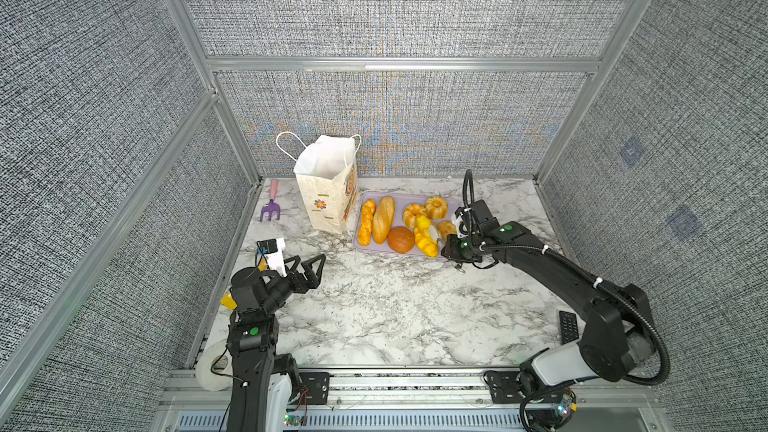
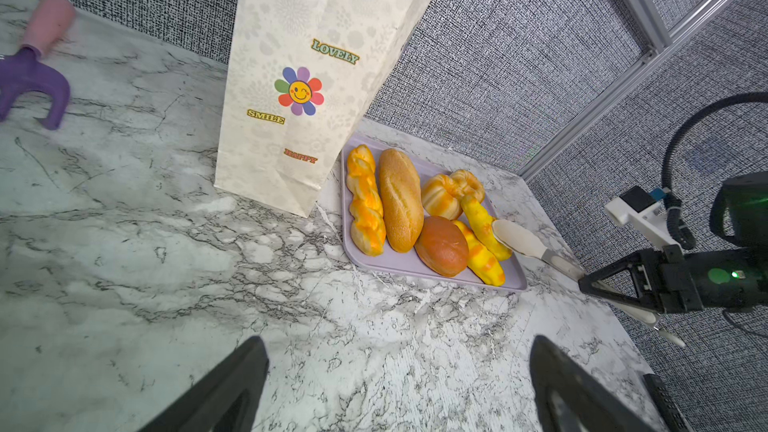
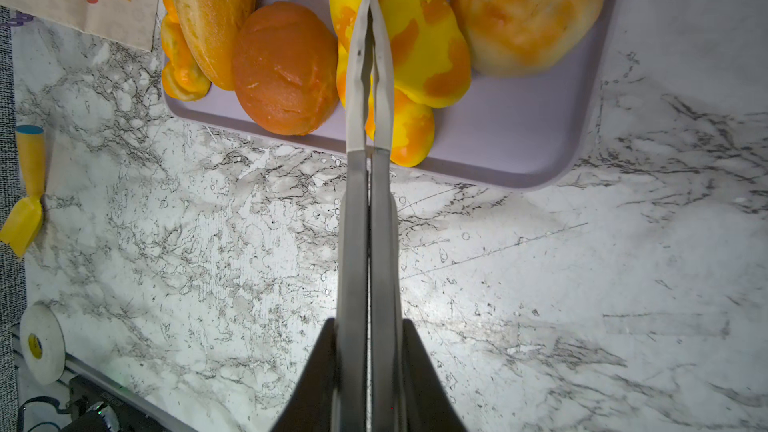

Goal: Take the fake bread out of the paper bag
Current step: 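Push the breads together on the tray with the right tongs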

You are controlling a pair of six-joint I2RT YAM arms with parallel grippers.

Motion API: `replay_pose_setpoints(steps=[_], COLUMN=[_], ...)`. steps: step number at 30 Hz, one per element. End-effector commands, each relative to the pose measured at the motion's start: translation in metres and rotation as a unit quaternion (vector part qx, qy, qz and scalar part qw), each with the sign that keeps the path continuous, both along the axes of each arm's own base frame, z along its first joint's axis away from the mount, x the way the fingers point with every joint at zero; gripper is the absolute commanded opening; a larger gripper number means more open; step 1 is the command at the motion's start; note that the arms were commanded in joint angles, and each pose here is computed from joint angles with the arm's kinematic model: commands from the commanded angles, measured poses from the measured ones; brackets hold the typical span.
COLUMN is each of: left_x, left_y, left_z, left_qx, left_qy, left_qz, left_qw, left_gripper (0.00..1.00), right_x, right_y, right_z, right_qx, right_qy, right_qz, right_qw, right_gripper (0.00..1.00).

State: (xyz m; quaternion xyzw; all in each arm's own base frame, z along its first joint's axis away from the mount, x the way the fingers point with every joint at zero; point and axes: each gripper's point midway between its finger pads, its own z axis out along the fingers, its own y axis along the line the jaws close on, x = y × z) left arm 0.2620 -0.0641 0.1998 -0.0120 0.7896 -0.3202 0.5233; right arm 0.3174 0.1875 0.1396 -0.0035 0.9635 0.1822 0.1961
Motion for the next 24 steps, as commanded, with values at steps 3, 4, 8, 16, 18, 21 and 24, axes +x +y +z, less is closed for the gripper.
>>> replay_pose_setpoints(steps=[3,4,8,16,18,21,24], left_x=[0.001,0.001,0.001,0.001,0.001,0.001,0.001], left_y=[0.0,0.0,0.0,0.0,0.0,0.0,0.0], left_z=[0.002,0.002,0.002,0.003,0.003,0.004,0.004], left_qx=[-0.001,-0.001,-0.001,0.0,0.0,0.001,0.001], left_qy=[-0.006,-0.006,-0.006,-0.008,-0.009,-0.01,-0.009], left_qz=[-0.002,-0.001,-0.001,-0.001,-0.001,-0.001,0.0], left_qw=[1.0,1.0,1.0,1.0,1.0,1.0,1.0], left_gripper=[0.99,0.99,0.99,0.99,0.99,0.99,0.99], right_x=[-0.016,-0.02,-0.031,-0.035,-0.032,-0.023,-0.011], right_y=[-0.014,-0.017,-0.028,-0.029,-0.025,-0.017,-0.01], right_z=[-0.008,-0.01,-0.014,0.003,0.017,0.042,0.059], right_qx=[-0.02,-0.026,-0.037,-0.03,-0.019,-0.003,0.005], right_qy=[0.018,0.022,0.026,0.012,-0.001,-0.025,-0.039], right_qz=[-0.016,-0.017,-0.027,-0.021,-0.015,-0.008,0.0], right_qw=[1.0,0.999,0.999,0.999,1.0,1.0,0.999], right_gripper=[0.11,0.1,0.1,0.09,0.1,0.1,0.1])
